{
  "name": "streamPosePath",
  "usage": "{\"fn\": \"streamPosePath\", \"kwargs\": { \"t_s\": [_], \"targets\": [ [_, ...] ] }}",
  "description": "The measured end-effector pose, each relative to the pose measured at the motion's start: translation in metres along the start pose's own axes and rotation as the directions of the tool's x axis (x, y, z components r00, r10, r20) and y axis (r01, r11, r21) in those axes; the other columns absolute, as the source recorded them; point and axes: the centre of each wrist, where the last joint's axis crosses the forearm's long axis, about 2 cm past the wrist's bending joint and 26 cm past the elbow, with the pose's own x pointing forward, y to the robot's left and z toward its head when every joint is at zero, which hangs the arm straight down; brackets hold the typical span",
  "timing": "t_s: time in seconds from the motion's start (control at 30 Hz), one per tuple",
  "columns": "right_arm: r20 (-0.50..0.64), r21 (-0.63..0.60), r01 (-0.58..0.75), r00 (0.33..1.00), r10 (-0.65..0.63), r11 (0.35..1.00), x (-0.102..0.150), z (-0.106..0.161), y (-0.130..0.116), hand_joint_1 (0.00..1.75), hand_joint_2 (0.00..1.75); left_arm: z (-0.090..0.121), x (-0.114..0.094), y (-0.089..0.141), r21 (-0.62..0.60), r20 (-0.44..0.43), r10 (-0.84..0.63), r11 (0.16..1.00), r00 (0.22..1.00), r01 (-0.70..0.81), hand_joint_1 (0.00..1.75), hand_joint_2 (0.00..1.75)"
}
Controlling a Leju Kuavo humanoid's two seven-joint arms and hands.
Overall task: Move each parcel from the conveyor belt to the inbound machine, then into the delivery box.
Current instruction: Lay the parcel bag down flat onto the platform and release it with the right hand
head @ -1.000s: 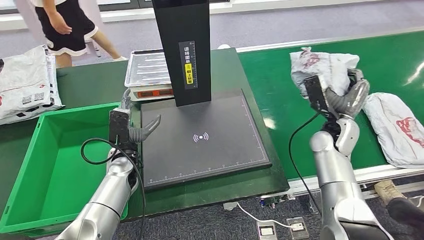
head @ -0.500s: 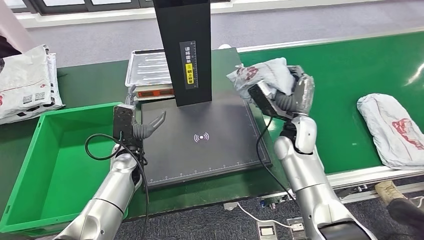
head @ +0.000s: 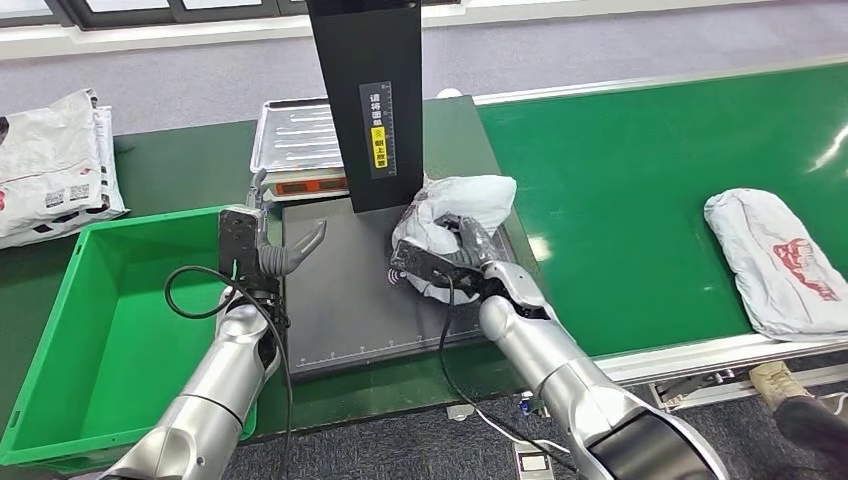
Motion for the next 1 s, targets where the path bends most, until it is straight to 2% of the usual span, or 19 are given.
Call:
{"fn": "streamPosePath", "kwargs": {
  "t_s": [0.13, 0.27, 0.43, 0.6, 0.8, 1.0],
  "targets": [
    [0.033, 0.079, 0.038, 0.999, -0.04, 0.996, 0.0, 0.002, 0.014, 1.75, 1.75, 0.0, 0.0, 0.0, 0.002, -0.003, 0.001, 1.0, 1.0, -0.001, 0.0, 1.75],
    [0.095, 0.085, 0.094, 0.99, -0.102, 0.992, 0.005, 0.002, 0.021, 1.75, 1.75, 0.001, 0.0, 0.0, 0.005, -0.004, 0.003, 1.0, 1.0, -0.003, 0.0, 1.75],
    [0.109, 0.088, 0.115, 0.986, -0.125, 0.989, 0.009, 0.002, 0.025, 1.75, 1.75, 0.002, -0.001, 0.0, 0.006, -0.007, 0.005, 1.0, 1.0, -0.005, 0.0, 1.75],
    [0.188, 0.014, 0.129, 0.974, -0.129, 0.992, 0.017, 0.003, 0.031, 1.75, 1.75, 0.002, -0.001, 0.0, 0.011, -0.007, 0.014, 1.0, 1.0, -0.014, 0.0, 1.75],
    [0.281, -0.077, 0.137, 0.953, -0.11, 0.988, 0.043, 0.002, 0.039, 1.75, 1.75, -0.001, 0.001, -0.002, 0.012, -0.003, 0.028, 1.0, 1.0, -0.028, 0.0, 1.75],
    [0.328, -0.098, 0.142, 0.939, -0.103, 0.985, 0.063, -0.001, 0.039, 1.75, 1.75, -0.004, 0.004, -0.006, 0.009, -0.002, 0.037, 0.999, 0.999, -0.037, 0.0, 1.75]
  ]
}}
